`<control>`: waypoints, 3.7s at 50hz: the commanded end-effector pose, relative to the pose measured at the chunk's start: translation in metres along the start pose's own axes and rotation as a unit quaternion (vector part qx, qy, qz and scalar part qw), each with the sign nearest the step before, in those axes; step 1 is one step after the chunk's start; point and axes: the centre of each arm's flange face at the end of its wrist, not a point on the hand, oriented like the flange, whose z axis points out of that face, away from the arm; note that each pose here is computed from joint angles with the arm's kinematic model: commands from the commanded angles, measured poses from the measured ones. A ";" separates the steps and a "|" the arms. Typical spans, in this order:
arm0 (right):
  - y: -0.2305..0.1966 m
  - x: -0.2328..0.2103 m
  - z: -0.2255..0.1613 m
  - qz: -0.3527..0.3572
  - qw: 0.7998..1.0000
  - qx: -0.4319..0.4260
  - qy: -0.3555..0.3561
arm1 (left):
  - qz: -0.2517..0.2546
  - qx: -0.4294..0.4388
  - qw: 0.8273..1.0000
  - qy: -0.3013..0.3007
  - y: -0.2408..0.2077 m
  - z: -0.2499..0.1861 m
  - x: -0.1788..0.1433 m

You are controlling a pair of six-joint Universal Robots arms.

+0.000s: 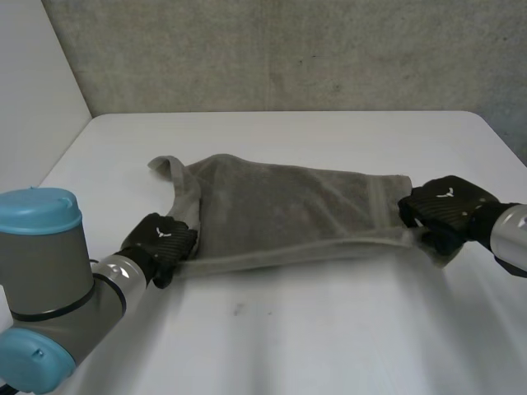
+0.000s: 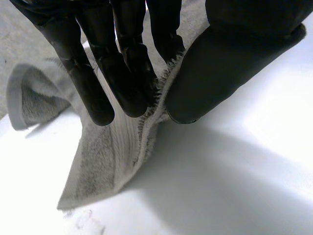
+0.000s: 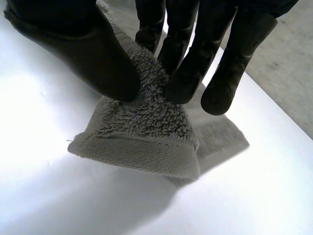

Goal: Fold the towel.

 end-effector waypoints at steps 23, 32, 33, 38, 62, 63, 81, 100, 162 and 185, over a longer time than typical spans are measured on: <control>0.027 0.005 0.003 0.056 0.998 0.019 0.011 | 0.011 0.069 0.997 -0.019 0.001 0.031 0.011; 0.030 0.028 0.002 0.098 0.994 0.027 0.047 | 0.010 0.059 0.998 -0.017 0.008 0.036 0.011; 0.030 0.032 0.001 0.100 0.993 0.028 0.053 | 0.009 0.060 0.998 -0.021 0.008 0.038 0.008; 0.032 0.042 0.000 0.105 0.992 0.028 0.066 | 0.007 0.071 0.997 -0.035 0.003 0.043 0.000; 0.033 0.063 -0.003 0.118 0.988 0.033 0.094 | -0.004 0.039 0.998 -0.051 0.023 0.051 -0.015; 0.033 0.063 -0.003 0.118 0.988 0.033 0.094 | -0.004 0.039 0.998 -0.051 0.023 0.051 -0.015; 0.034 0.063 -0.003 0.119 0.988 0.033 0.095 | -0.010 0.026 0.998 -0.055 0.030 0.033 -0.020; 0.033 0.063 -0.003 0.118 0.988 0.033 0.096 | -0.010 0.032 0.999 -0.043 0.029 0.040 -0.020; 0.025 0.080 0.016 0.122 0.991 -0.046 0.018 | -0.016 0.074 0.995 -0.066 -0.024 0.048 -0.071; 0.040 0.083 0.100 0.098 0.992 -0.055 0.054 | -0.010 0.076 0.993 -0.088 -0.017 0.128 -0.085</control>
